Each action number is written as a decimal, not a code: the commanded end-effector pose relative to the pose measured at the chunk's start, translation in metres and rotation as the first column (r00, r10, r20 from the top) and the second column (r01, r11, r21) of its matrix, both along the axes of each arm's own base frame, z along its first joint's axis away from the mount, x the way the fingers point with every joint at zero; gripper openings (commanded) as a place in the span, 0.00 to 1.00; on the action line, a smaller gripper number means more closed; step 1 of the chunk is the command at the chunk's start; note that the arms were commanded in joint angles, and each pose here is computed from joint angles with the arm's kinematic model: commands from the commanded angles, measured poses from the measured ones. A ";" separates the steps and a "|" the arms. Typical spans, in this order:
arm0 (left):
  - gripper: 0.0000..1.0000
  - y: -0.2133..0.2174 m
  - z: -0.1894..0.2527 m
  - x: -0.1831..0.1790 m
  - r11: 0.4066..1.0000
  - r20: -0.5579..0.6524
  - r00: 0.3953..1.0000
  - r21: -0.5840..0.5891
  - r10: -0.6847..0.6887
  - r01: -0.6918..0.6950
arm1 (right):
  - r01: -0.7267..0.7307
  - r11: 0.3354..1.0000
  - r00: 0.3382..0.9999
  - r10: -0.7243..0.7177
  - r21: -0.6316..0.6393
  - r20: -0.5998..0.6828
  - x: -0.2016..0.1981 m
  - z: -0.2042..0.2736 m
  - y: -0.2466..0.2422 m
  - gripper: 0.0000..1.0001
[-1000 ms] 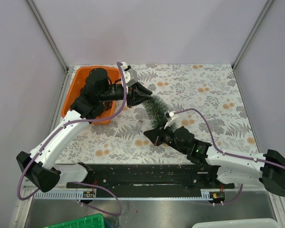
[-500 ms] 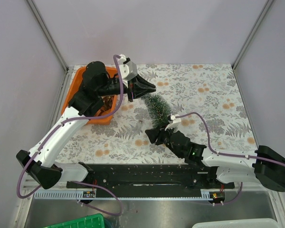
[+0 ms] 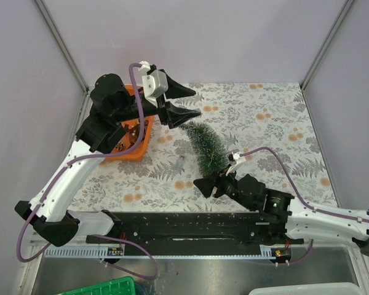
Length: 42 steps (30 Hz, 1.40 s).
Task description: Decorate the small christmas tree
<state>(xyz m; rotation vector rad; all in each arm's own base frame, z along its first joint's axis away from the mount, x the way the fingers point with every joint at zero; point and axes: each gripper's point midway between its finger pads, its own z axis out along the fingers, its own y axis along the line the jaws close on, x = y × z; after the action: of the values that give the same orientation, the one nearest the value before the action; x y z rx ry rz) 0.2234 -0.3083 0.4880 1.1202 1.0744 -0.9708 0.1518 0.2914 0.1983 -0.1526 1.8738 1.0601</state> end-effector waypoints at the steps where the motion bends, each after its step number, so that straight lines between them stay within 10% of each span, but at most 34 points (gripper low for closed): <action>1: 0.64 0.023 0.024 0.011 0.988 0.023 0.989 -0.047 0.148 -0.147 | -0.086 0.995 0.994 0.082 -0.047 -0.069 -0.027 0.016 -0.016 0.67; 9: 0.77 0.061 0.028 0.049 0.924 -0.049 0.923 -0.023 0.381 -0.382 | -0.191 0.981 0.974 0.195 0.045 -0.115 -0.060 0.055 -0.036 0.82; 20: 0.99 0.145 -0.012 0.115 0.766 -0.191 0.743 0.205 0.641 -0.609 | -0.295 0.954 0.942 0.281 0.058 0.184 -0.065 0.169 -0.041 0.88; 27: 0.99 0.214 -0.100 0.159 0.576 -0.241 0.528 0.444 0.815 -0.686 | -0.146 0.984 0.908 0.092 0.102 0.409 -0.040 0.236 -0.073 0.99; 42: 0.99 0.250 -0.273 0.206 0.437 -0.238 0.392 0.698 0.889 -0.567 | 0.029 0.999 0.896 -0.041 0.033 0.443 -0.012 0.235 -0.087 0.86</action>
<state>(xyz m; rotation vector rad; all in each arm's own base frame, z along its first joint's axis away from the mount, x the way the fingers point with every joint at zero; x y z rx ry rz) 0.3988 -0.0698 0.2226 0.5084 2.2787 -0.2907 0.1340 0.2020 0.4227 -0.3209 1.4647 0.9708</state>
